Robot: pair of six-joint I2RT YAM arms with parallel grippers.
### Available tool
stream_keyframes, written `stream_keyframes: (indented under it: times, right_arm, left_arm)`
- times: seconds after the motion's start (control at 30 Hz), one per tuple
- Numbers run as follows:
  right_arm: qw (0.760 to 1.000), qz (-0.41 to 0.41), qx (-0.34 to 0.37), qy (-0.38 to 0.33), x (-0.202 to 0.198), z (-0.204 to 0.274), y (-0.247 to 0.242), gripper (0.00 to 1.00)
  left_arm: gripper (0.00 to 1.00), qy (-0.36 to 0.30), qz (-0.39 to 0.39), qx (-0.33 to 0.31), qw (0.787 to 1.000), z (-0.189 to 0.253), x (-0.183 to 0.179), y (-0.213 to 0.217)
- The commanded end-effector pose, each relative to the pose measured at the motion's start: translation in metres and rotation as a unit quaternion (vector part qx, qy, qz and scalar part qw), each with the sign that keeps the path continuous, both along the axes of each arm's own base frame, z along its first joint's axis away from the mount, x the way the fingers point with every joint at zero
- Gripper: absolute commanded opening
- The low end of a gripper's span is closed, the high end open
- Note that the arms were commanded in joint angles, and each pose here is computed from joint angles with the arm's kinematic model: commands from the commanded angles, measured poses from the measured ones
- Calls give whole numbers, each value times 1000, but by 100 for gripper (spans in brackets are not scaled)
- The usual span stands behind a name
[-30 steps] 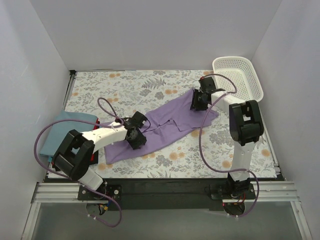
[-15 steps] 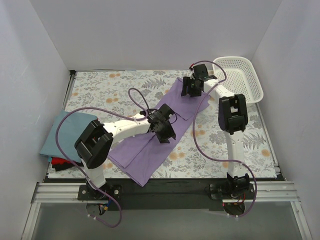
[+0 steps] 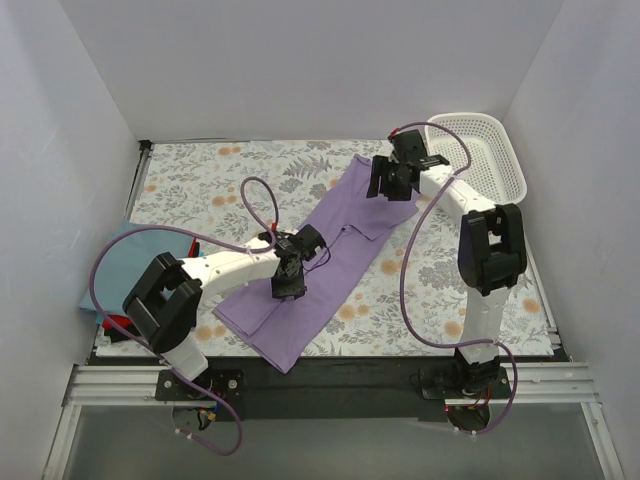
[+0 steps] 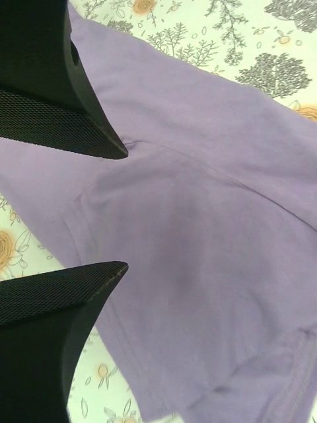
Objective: Fold and stack the t-shirts
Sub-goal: Fold the tshirt
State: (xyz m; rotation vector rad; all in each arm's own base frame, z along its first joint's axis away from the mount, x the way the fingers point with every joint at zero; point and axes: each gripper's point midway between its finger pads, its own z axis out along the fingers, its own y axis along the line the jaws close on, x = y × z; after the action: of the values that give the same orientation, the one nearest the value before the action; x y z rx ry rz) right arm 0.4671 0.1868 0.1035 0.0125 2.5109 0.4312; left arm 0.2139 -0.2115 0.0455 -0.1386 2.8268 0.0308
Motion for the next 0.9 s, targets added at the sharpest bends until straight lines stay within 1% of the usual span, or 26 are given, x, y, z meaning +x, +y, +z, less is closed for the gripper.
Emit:
stream_keyframes:
  times: [0.0, 0.2, 0.33, 0.37, 0.4, 0.47, 0.53, 0.57, 0.6, 0.63, 0.67, 0.73, 0.77, 0.87]
  right_arm:
    - [1000, -5, 1, 28, -8, -27, 6, 70]
    - [999, 3, -12, 48, 5, -62, 11, 69]
    - [998, 12, -25, 57, 18, -79, 11, 69]
    - [997, 17, -33, 70, 18, -93, 8, 69]
    - [998, 18, -31, 57, 30, -86, 10, 69]
    - [997, 23, -35, 62, 37, -98, 10, 69]
    - [998, 30, -32, 42, 55, -89, 10, 69]
    - [998, 33, -35, 49, 58, -99, 10, 70]
    - [997, 33, -37, 53, 61, -103, 8, 70]
    - [998, 41, -33, 32, 74, -91, 12, 70]
    - [998, 45, -36, 34, 78, -99, 11, 71]
    - [998, 57, -40, 12, 92, -90, 14, 73]
    - [997, 63, -39, 8, 96, -93, 16, 74]
    - [996, 79, -27, -12, 109, -86, 20, 78]
  left_arm:
    - [27, -1, -35, -5, 999, 5, -14, -1]
    - [25, 39, -62, -3, 997, -22, -38, -19]
    - [25, 75, -63, -44, 994, -32, -51, -46]
    - [24, 79, -69, -49, 993, -33, -55, -53]
    - [24, 76, -70, -62, 993, -29, -52, -65]
    - [24, 94, -69, -72, 991, -33, -57, -79]
    - [24, 100, -69, -105, 987, -27, -53, -101]
    - [24, 118, -69, -120, 983, -29, -56, -111]
    - [24, 120, -71, -134, 981, -28, -54, -121]
    - [24, 117, -72, -149, 979, -21, -48, -134]
    - [24, 133, -73, -154, 976, -25, -50, -141]
    - [24, 134, -74, -173, 973, -18, -45, -157]
    - [24, 136, -76, -181, 971, -17, -44, -162]
    - [26, 150, -83, -230, 958, -9, -44, -187]
